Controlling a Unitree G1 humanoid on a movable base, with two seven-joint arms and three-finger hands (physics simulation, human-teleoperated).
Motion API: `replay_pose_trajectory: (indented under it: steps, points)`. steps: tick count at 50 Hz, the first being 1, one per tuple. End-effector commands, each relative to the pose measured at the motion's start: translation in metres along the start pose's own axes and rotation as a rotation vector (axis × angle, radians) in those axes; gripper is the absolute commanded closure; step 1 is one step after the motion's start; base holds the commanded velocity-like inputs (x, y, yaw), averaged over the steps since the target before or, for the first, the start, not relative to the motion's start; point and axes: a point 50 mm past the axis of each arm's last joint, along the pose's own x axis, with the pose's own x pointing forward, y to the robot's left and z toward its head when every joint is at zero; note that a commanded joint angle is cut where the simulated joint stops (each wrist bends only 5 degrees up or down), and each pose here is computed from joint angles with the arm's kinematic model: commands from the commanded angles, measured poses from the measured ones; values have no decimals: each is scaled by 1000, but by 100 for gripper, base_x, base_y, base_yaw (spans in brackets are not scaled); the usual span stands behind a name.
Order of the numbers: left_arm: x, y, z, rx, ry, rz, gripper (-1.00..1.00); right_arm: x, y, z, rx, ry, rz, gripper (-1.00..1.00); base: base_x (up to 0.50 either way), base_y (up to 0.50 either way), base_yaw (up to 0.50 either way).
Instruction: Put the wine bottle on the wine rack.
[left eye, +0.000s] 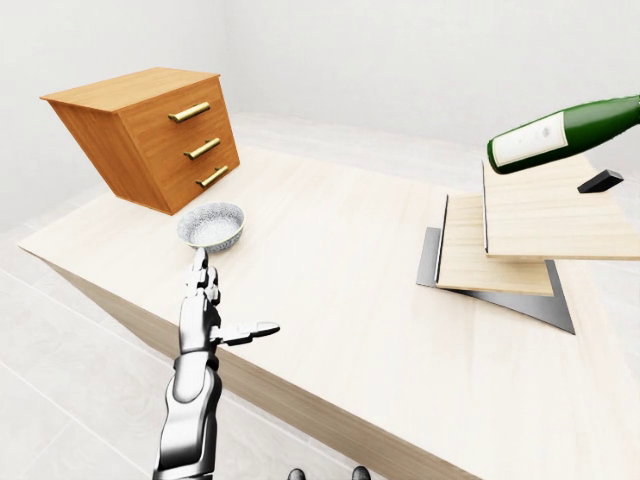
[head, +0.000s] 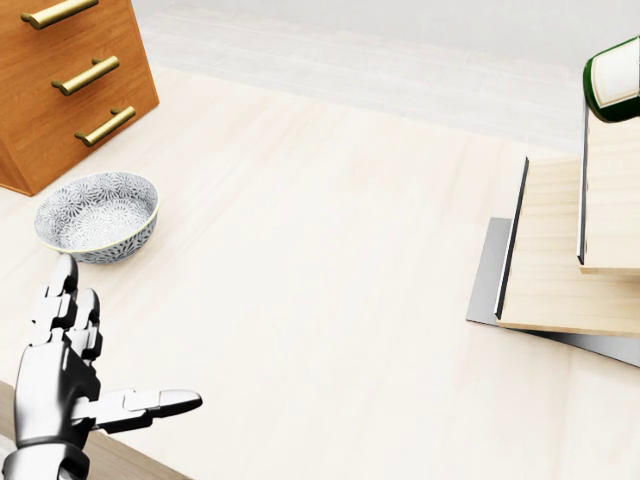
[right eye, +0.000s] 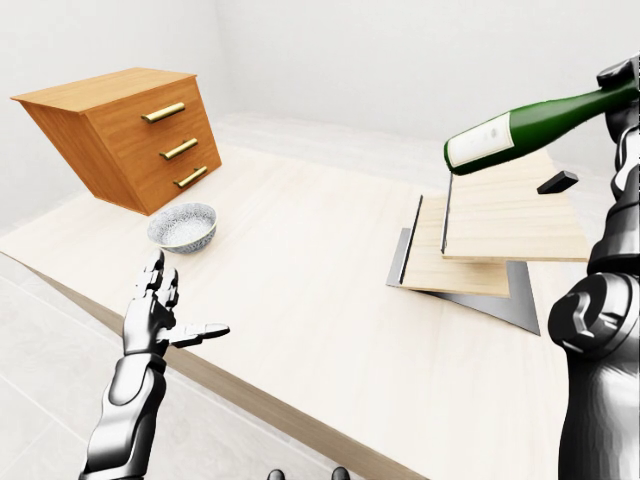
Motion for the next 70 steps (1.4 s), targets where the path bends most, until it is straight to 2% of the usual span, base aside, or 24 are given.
replay_pose_trajectory:
  steps: [1,22,70]
  points:
    - [0,1,-1,1,1,4,-100,0,-5,4,37,-10,-19,100,0,0,0]
    - [3,-2,-2,3,6,0,-100,-2,-33,-8,-22,25,-80,100,0,0,0]
    - [1,-1,-5,6,13,-1,-100,-6,-52,-36,-111,97,-108,100,0,0,0]
